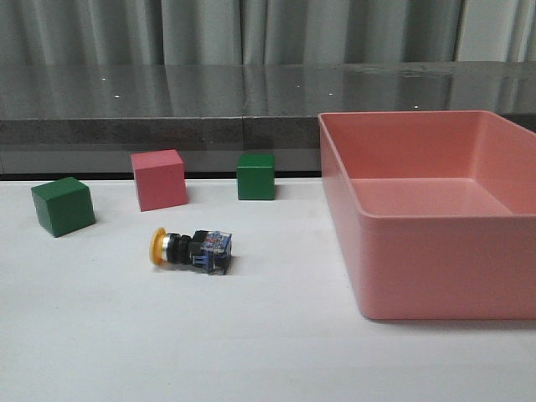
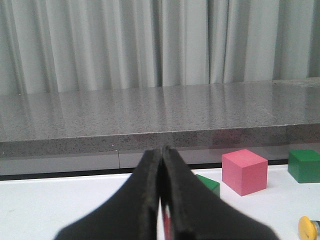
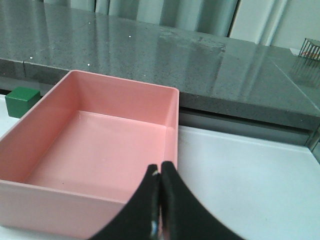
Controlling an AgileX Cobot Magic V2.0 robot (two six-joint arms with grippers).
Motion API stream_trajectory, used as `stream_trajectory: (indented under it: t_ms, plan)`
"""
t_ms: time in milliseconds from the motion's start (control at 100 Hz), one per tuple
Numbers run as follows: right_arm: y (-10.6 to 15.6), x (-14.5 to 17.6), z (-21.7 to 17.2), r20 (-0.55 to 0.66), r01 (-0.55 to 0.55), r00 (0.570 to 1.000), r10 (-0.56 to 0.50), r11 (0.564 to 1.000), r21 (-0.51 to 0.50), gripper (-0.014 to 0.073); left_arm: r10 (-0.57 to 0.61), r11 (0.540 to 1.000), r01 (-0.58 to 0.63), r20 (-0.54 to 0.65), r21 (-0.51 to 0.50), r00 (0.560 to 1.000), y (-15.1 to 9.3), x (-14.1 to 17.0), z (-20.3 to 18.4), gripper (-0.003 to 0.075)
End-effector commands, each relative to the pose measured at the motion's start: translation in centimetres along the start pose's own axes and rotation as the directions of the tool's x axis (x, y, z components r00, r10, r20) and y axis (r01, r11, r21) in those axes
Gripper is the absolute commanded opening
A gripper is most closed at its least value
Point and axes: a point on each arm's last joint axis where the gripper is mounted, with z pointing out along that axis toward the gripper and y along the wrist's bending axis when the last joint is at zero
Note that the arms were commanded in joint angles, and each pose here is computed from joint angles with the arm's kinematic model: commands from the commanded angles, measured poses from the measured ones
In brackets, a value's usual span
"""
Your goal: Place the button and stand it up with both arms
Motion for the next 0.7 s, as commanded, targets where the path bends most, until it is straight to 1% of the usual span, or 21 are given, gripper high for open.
stream_trajectory:
  t_ms: [0, 690]
  plan:
    - [-0.22, -1.17, -0.15, 0.067, -0.002, 0.998, 0.001, 1.000, 0.017, -0.0061, -0.016, 1.000, 0.017, 0.062, -0.004, 0.998, -0.05, 0.67, -0.22, -0.0020]
    - [-0.19, -1.18, -0.15, 0.068, -0.002, 0.998, 0.001, 1.000, 0.011, -0.0061, -0.016, 1.000, 0.017, 0.067, -0.004, 0.998, -0.05, 0.63, -0.22, -0.0020]
